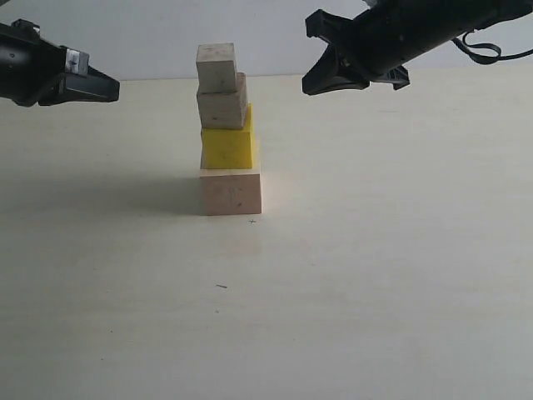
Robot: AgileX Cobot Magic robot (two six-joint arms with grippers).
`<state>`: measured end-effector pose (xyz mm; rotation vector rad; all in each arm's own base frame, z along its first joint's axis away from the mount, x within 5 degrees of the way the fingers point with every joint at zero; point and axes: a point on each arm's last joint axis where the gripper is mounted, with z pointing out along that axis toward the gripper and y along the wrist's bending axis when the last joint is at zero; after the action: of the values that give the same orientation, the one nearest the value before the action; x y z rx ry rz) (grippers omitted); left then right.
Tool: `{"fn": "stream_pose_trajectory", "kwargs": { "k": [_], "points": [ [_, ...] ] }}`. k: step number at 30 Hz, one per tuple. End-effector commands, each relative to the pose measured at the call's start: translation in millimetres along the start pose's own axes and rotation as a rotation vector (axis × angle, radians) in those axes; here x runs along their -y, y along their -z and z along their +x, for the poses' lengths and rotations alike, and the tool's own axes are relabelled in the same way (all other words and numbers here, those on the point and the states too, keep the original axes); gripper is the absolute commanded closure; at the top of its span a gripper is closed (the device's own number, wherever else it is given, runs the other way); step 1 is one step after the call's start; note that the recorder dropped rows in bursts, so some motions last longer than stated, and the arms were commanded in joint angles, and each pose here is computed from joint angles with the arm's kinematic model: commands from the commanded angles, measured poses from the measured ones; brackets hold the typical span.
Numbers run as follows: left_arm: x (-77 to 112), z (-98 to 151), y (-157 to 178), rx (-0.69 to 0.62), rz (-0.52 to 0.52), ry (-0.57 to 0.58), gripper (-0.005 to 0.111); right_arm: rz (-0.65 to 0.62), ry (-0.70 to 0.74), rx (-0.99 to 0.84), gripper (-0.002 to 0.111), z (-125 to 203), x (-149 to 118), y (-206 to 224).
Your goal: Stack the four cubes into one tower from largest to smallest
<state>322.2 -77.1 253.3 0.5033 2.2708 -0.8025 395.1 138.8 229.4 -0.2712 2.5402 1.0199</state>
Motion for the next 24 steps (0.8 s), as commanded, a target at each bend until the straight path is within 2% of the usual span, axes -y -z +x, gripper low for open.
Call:
{"fn": "stream_pose_trajectory", "kwargs": {
  "k": [1,4,10,18,24],
  "points": [
    [3.2,-3.9,3.3,0.035,0.008,-0.005,0.107,-0.013,0.020,0.009,0.108,-2.7,-1.8,2.8],
    [-0.7,-2.8,-2.5,0.040,0.016,0.009,0.107,-0.017,0.020,0.003,0.108,-2.2,-2.2,2.8],
    [-2.1,-0.2,-16.3,0.039,0.130,0.022,0.107,-0.031,0.004,0.007,0.108,-2.5,-2.4,1.6],
    [-7.5,-1.2,-33.9,0.012,0.257,0.002,0.107,-0.216,0.013,-0.026,0.108,2.0,-2.1,-16.7],
    [-16.8,0.2,-46.6,-0.006,0.275,0.027,0.107,-0.239,0.023,0.005,0.108,-0.5,-3.3,-17.2]
  ]
}}
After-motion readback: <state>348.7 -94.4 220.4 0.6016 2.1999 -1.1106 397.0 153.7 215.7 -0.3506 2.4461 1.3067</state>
